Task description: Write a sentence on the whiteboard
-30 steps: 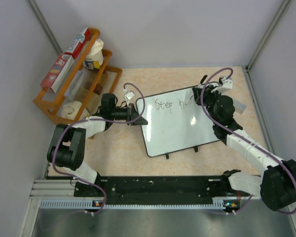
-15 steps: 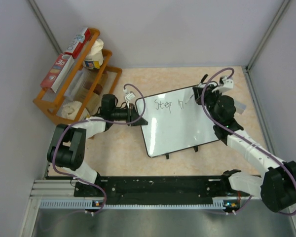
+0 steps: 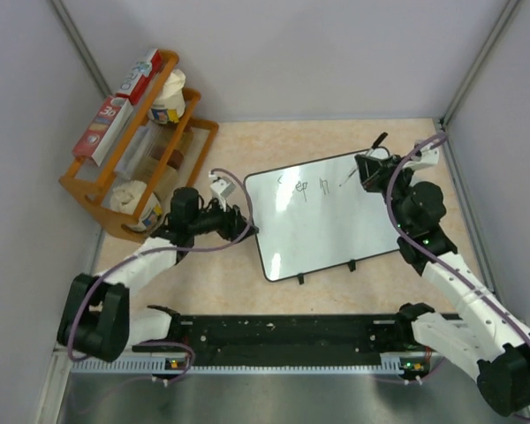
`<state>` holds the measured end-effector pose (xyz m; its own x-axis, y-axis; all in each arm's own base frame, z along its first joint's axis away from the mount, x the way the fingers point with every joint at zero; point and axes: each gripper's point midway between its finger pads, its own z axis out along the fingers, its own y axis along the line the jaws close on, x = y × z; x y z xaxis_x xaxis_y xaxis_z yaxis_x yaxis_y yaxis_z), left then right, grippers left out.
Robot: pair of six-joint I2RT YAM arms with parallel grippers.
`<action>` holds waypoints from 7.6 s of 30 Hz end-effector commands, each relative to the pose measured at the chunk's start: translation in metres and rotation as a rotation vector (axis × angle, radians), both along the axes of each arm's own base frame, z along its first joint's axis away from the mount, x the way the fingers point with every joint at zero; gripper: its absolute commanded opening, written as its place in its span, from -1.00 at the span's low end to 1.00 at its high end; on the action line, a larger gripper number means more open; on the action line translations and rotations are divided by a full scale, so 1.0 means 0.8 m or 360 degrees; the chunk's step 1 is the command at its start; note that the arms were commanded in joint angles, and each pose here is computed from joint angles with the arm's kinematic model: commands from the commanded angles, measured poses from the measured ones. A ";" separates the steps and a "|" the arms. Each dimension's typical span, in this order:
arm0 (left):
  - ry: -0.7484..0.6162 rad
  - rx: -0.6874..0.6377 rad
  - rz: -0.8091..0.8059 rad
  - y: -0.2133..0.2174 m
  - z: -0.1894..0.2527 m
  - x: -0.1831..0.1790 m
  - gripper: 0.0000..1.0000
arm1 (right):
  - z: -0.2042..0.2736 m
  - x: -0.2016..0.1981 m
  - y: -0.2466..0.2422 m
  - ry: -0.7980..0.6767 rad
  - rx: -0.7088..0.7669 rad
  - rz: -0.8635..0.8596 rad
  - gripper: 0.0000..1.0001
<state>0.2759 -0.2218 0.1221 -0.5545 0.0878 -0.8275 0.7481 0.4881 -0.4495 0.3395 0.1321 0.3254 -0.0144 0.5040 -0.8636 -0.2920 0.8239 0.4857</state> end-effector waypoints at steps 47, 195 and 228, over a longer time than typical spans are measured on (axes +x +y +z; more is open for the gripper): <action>-0.0563 -0.0284 -0.0443 -0.227 0.262 -0.062 -1.00 | 0.049 -0.126 0.051 0.0028 -0.0009 0.0729 0.38; 0.0228 -0.0051 -0.0196 -0.004 0.005 0.048 -1.00 | -0.055 -0.004 0.020 0.0230 -0.0448 0.0225 -1.00; 0.0240 -0.0054 -0.0198 -0.005 0.002 0.047 -1.00 | -0.094 -0.006 0.014 0.0361 -0.0443 0.0188 -1.00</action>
<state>0.3021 -0.2315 0.1637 -0.7499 0.0637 -0.6584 0.6471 0.2773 -0.7102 0.3321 0.1465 0.2537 -0.2767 0.2313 -0.9327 -0.3325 0.8876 0.3188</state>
